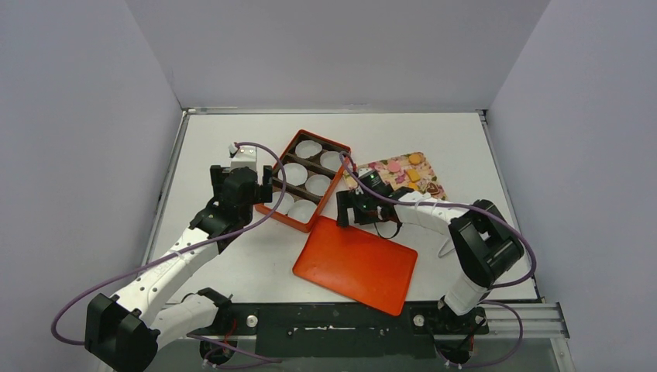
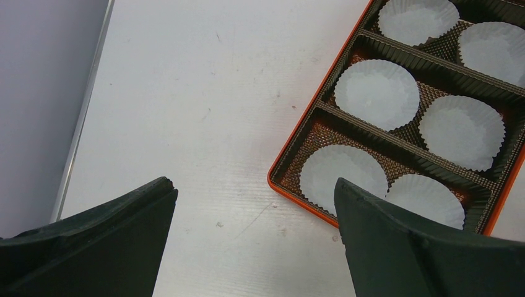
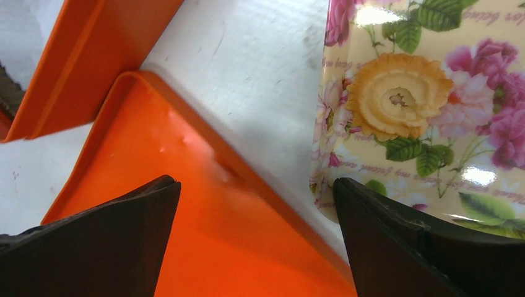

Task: Pack the cookies

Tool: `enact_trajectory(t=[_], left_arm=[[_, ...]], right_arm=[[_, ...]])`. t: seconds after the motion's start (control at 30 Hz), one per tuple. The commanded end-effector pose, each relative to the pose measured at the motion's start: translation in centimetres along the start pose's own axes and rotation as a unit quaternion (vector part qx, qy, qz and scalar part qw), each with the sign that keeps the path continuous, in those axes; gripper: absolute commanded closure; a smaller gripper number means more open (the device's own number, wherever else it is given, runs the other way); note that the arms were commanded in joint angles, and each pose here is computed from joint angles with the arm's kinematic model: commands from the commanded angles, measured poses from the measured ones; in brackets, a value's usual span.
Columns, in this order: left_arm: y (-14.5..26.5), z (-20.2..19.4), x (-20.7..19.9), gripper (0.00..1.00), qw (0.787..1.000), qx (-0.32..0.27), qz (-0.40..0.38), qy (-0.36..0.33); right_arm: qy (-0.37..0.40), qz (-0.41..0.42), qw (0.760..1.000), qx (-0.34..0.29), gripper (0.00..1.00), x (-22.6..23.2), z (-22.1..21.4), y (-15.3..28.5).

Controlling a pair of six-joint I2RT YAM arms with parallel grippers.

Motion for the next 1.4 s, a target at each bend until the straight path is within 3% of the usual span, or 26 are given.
enact_trajectory(t=[0.0, 0.3, 0.53, 0.73, 0.97, 1.1, 1.37], left_arm=[[-0.1, 0.9, -0.2, 0.03, 1.0, -0.019, -0.005, 0.014], [0.3, 1.0, -0.4, 0.03, 1.0, -0.021, -0.006, 0.012], [1.2, 1.2, 0.5, 0.03, 0.999, -0.027, 0.011, 0.027], [2.0, 1.4, 1.6, 0.03, 0.998, -0.04, 0.029, 0.042], [2.7, 1.6, 1.6, 0.03, 0.996, -0.069, 0.011, 0.051], [2.7, 1.7, 1.5, 0.03, 0.996, -0.073, 0.006, 0.048], [3.1, 1.4, 2.0, 0.03, 0.994, -0.094, 0.015, 0.055]], right_arm=[[-0.016, 0.033, 0.999, -0.003, 0.0, 2.6, -1.2, 1.4], [-0.022, -0.02, 0.996, -0.089, 0.0, 2.6, 2.3, 5.3], [-0.088, -0.105, 0.977, -0.162, 0.0, -3.7, 5.5, 10.4], [-0.181, -0.194, 0.941, -0.209, 0.0, -11.9, 5.8, 15.0], [-0.294, -0.288, 0.875, -0.254, 0.0, -19.4, 4.7, 19.2], [-0.361, -0.315, 0.836, -0.267, 0.0, -22.5, 3.8, 20.0], [-0.435, -0.325, 0.796, -0.268, 0.0, -27.3, 1.9, 19.1]])
Point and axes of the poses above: each gripper's point midway between its finger pads, its own y axis back along the fingers, its own x axis along the line the jaws close on, z = x × y, the point moved 5 cm from there along y, back along the fingers, and after that the axes turned 12 degrees about -y, right-handed, at the moved point
